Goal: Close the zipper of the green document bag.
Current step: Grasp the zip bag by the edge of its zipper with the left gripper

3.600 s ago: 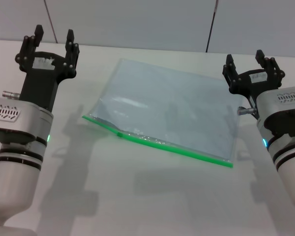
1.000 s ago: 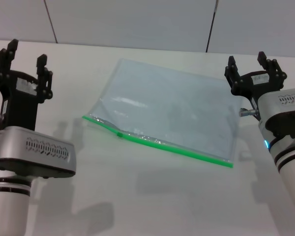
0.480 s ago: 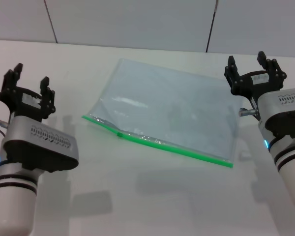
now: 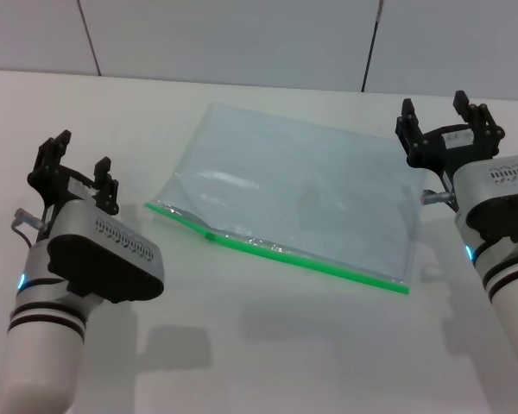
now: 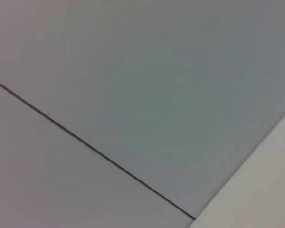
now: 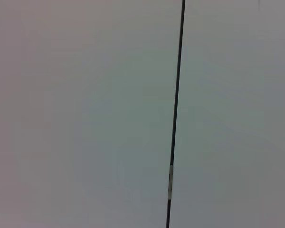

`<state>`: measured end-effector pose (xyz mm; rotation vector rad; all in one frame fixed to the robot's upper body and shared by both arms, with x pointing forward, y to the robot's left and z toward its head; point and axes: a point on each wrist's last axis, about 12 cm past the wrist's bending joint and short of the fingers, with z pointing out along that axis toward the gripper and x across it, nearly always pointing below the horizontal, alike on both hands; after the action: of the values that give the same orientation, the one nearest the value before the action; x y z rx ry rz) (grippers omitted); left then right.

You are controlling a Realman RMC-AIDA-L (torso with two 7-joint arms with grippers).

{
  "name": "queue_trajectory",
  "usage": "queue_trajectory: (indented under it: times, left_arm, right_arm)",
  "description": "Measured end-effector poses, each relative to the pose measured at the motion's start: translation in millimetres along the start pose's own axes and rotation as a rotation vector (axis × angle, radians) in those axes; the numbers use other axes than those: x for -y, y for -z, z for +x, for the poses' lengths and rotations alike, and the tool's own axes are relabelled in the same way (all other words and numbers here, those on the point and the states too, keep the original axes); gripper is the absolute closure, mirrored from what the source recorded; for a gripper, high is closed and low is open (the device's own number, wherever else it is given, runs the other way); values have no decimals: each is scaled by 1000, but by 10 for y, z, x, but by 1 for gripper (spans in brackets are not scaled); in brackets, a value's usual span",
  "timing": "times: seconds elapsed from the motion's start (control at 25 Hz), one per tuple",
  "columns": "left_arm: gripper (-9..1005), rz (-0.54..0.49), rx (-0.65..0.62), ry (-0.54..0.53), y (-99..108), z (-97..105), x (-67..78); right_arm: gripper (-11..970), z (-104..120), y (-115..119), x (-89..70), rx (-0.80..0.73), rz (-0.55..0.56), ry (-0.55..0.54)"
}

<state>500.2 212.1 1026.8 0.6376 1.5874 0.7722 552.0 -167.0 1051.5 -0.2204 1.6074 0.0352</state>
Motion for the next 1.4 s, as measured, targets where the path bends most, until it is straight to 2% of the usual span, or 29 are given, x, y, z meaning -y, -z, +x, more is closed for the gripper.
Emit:
queue_trajectory:
  times: [0.76, 1.4]
  left_arm:
    - [376, 158, -83, -98, 0, 60, 174]
    - [379, 216, -77, -157, -21, 34, 234]
  right_arm:
    - [267, 31, 0, 4, -25, 0, 2]
    - [267, 36, 4, 14, -26, 1, 3]
